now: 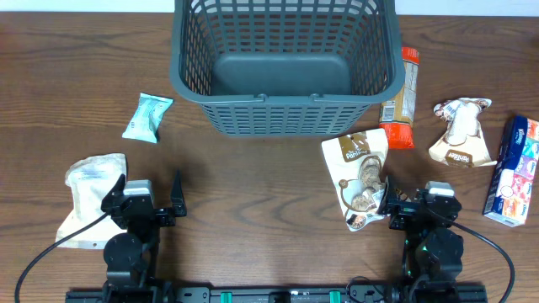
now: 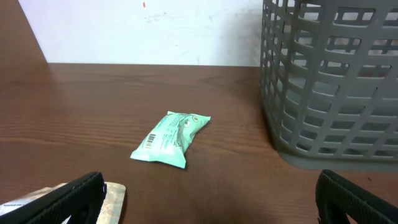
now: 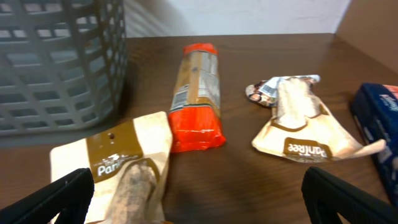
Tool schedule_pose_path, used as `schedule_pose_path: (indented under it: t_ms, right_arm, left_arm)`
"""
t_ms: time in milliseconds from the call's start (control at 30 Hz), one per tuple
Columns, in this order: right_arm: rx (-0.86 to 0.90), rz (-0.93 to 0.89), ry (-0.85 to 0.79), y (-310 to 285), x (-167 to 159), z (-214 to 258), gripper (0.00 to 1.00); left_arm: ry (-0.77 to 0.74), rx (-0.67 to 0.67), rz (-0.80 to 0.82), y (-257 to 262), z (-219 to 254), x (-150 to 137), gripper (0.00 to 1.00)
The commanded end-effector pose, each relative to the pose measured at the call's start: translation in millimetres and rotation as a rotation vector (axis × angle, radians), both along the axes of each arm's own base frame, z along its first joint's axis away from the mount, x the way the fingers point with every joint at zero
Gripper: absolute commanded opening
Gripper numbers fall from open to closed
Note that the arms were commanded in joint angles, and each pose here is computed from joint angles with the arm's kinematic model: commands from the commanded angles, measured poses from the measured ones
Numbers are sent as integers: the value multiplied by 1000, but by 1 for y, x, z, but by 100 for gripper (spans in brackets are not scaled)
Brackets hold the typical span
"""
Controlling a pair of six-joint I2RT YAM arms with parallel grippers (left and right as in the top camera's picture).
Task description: Pack container
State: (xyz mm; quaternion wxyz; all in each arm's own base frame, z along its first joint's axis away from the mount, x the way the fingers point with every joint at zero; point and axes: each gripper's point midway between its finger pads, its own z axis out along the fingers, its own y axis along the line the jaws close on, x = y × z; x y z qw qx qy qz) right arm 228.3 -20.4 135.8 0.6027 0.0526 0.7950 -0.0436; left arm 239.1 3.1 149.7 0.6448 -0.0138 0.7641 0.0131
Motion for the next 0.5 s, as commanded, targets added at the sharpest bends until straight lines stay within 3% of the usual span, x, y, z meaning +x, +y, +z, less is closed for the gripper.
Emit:
schedule_pose_path:
  t_ms: [0, 233, 467]
  right_arm:
    - [31, 49, -16, 9, 2, 2, 99]
    - [138, 163, -52, 33, 3, 17, 99]
    - [164, 178, -29, 36, 1, 85, 99]
  left_arm:
    - [27, -6, 2, 0, -14, 1, 99]
    - [27, -5, 2, 0, -14, 1, 99]
    - [27, -5, 3, 0, -14, 1, 99]
